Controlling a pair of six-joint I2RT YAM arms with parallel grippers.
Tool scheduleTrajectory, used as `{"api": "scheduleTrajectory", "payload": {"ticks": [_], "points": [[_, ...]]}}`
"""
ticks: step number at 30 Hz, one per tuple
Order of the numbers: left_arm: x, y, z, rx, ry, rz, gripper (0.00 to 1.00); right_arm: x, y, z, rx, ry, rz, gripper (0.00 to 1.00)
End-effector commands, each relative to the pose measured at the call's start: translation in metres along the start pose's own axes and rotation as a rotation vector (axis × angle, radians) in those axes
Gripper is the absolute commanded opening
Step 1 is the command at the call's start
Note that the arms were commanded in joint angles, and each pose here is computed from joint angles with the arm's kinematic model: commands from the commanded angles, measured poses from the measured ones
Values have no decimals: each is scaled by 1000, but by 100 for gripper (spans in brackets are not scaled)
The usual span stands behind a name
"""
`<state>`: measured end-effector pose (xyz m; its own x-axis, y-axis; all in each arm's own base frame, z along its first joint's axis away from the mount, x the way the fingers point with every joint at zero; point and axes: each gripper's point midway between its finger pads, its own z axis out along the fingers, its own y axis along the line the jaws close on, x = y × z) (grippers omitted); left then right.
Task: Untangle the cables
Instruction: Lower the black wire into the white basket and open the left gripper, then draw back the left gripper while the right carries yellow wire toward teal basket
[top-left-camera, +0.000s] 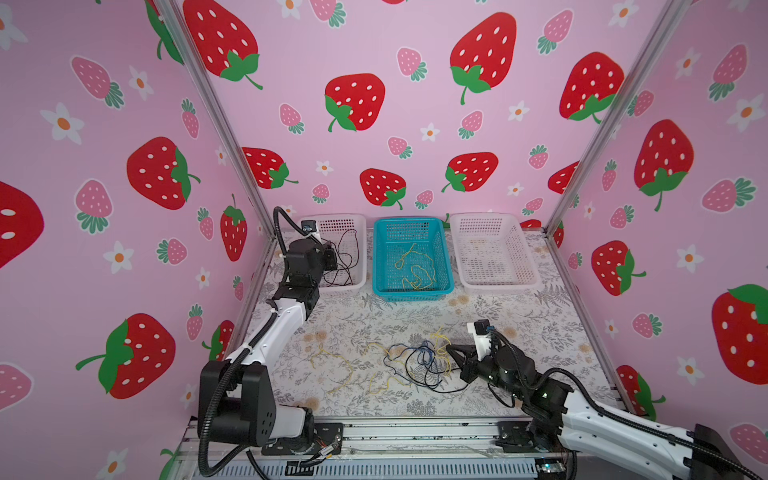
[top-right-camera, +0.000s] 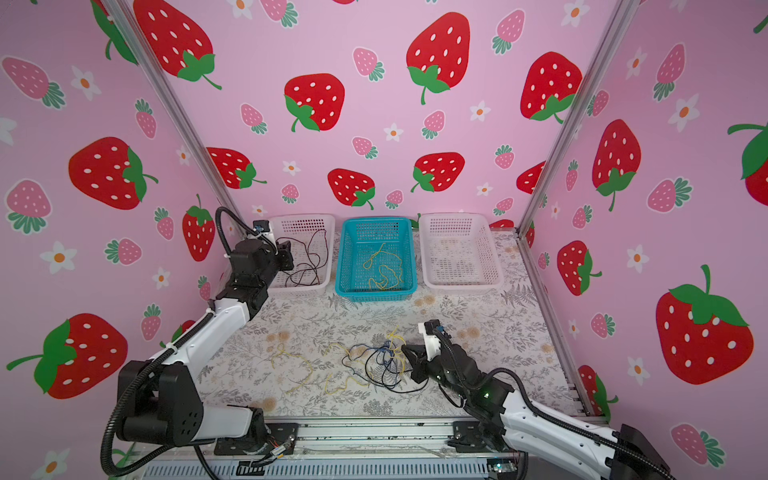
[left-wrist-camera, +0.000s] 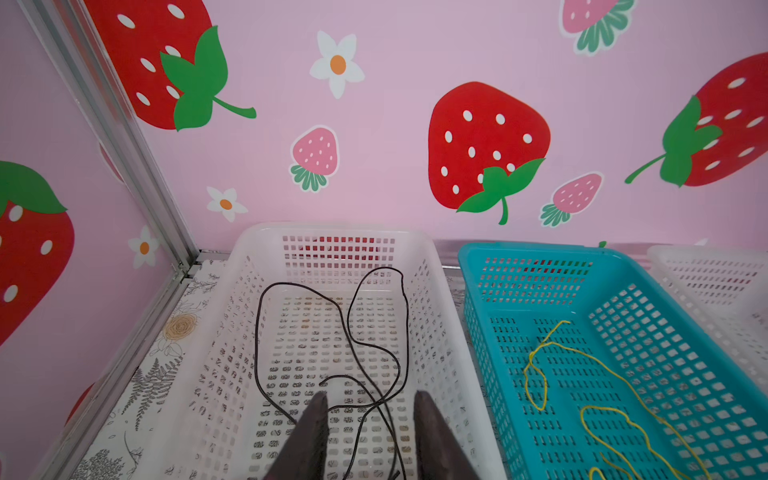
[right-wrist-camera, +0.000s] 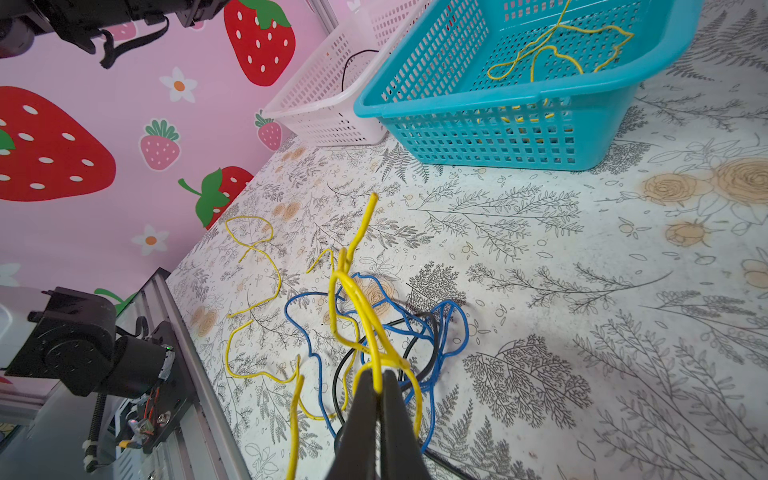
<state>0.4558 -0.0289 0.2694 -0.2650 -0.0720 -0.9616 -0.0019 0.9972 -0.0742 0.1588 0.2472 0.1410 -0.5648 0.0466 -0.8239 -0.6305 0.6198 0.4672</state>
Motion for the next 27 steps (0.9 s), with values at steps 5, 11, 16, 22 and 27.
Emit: {"api": "scheduleTrajectory", "payload": {"ticks": [5, 11, 16, 22, 27], "points": [[-45, -8, -24, 53, -84, -100, 45, 1, -2, 0, 5, 4, 15, 0], [-46, -9, -51, 70, -94, -191, 52, 0, -1, 0, 1, 1, 11, 0], [-31, -6, -75, 65, -39, -299, 56, -4, 1, 0, 3, -2, -2, 0], [10, 7, -105, -23, 107, -391, 56, -20, 6, 0, 21, -19, -41, 0], [42, 13, -129, -62, 202, -408, 56, -42, 13, 3, 43, -32, -102, 0]]}}
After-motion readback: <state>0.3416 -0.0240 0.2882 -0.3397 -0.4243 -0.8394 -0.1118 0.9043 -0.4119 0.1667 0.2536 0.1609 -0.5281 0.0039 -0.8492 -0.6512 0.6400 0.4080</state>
